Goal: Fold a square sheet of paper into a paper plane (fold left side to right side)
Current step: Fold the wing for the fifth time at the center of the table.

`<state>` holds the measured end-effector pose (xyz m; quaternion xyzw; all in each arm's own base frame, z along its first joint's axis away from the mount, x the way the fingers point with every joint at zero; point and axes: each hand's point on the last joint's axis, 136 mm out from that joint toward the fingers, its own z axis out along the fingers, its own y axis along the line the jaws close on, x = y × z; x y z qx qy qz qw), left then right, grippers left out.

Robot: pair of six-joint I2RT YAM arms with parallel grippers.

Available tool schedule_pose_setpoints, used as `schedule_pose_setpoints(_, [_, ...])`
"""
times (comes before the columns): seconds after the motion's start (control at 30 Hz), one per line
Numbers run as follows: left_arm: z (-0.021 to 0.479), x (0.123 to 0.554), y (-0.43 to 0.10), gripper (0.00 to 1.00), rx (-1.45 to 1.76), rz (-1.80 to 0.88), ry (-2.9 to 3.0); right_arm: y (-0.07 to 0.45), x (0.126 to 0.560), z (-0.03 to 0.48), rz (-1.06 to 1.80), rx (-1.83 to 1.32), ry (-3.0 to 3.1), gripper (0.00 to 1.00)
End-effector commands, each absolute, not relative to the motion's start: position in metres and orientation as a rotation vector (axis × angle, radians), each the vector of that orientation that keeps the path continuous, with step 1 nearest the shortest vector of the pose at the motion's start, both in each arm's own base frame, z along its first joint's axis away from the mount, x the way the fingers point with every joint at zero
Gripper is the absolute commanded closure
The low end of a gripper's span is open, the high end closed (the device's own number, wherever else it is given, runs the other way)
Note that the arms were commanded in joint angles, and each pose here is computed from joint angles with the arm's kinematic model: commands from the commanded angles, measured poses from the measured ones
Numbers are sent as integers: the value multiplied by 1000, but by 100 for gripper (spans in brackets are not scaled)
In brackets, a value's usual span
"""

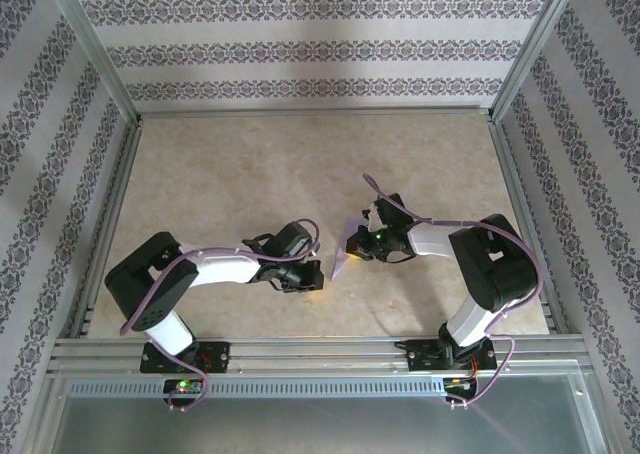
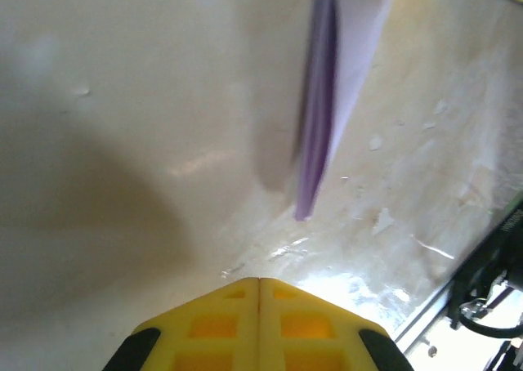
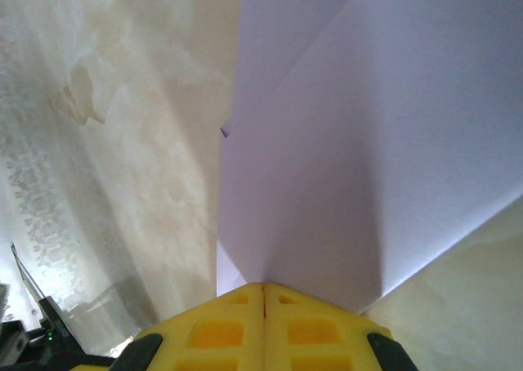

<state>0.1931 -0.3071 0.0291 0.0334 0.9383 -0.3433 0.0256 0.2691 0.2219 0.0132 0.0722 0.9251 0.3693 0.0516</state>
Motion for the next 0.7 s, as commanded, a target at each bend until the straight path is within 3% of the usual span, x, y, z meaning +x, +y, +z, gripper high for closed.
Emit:
schedule_pose_setpoints(0.0, [55, 212, -314, 95, 146, -1087, 2800, 196, 247, -24, 904, 302, 2968, 100])
schedule_pose_setpoints(0.37, [52, 259, -366, 96, 200, -1168, 2720, 196, 244, -25, 901, 307, 2974, 100])
schedule_pose_setpoints(0.67, [31, 272, -371, 96, 214, -1113, 2755, 197, 245, -24, 902, 303, 2971, 100])
